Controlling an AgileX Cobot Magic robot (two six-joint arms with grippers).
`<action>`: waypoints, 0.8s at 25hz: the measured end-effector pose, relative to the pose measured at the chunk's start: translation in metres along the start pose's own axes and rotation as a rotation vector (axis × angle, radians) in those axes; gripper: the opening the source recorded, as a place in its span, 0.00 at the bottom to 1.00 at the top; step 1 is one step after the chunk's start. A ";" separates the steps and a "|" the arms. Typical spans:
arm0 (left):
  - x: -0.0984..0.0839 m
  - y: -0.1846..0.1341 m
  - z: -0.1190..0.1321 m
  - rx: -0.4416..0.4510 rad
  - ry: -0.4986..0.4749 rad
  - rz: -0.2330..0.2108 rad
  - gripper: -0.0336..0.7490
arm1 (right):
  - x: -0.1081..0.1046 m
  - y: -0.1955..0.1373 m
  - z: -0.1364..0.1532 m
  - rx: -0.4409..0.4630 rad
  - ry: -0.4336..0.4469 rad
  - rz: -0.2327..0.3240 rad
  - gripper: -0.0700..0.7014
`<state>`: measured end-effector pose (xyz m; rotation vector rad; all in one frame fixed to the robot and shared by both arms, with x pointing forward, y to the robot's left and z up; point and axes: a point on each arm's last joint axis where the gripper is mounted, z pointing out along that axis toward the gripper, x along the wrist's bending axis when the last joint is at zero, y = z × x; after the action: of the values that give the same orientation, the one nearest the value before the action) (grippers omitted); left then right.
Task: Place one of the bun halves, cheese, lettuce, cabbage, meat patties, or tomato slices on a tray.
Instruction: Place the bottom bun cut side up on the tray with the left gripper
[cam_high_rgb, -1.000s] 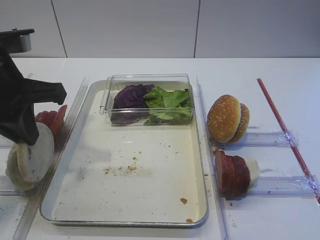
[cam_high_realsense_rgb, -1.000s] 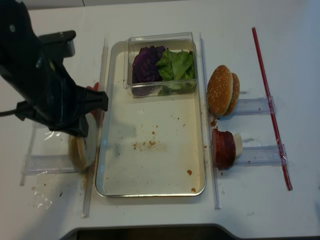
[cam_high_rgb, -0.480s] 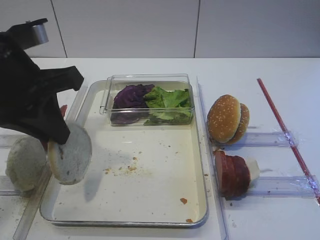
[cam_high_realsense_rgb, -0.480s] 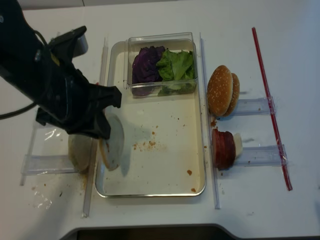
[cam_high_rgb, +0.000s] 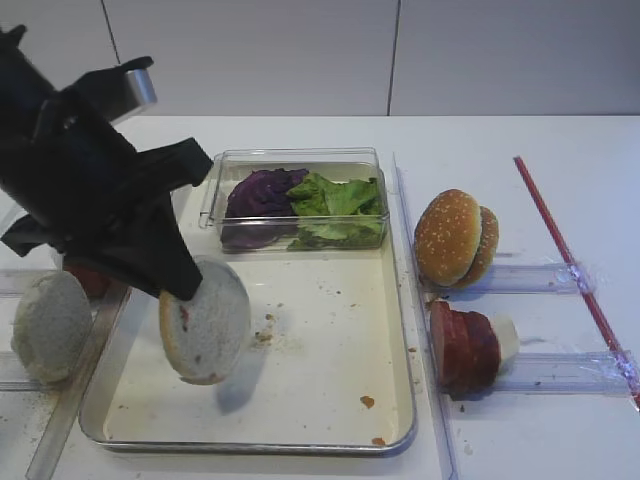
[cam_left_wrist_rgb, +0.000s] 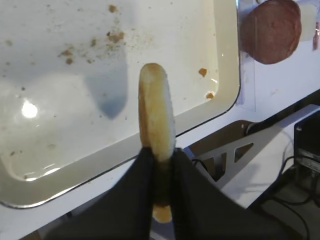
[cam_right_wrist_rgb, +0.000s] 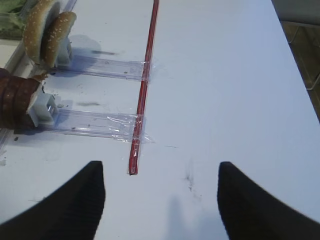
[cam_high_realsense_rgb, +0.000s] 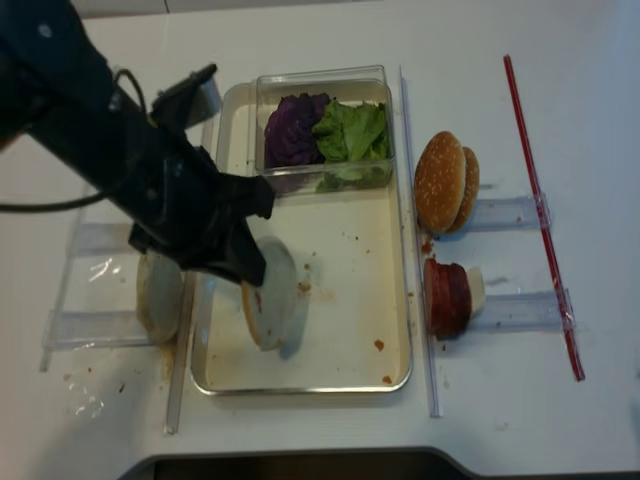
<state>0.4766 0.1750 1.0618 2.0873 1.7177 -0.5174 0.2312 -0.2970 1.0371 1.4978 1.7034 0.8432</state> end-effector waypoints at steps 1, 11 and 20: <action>0.000 0.003 0.005 0.015 -0.018 0.008 0.12 | 0.000 0.000 0.000 0.000 0.000 0.000 0.75; 0.018 0.032 0.038 0.048 -0.176 0.027 0.12 | 0.000 0.000 0.000 0.000 0.000 0.000 0.75; 0.035 0.046 0.053 0.043 -0.237 0.014 0.12 | 0.000 0.000 0.000 0.000 0.000 0.000 0.75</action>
<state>0.5266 0.1689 1.0018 1.9753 1.5674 -0.7705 0.2312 -0.2970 1.0371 1.4978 1.7034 0.8432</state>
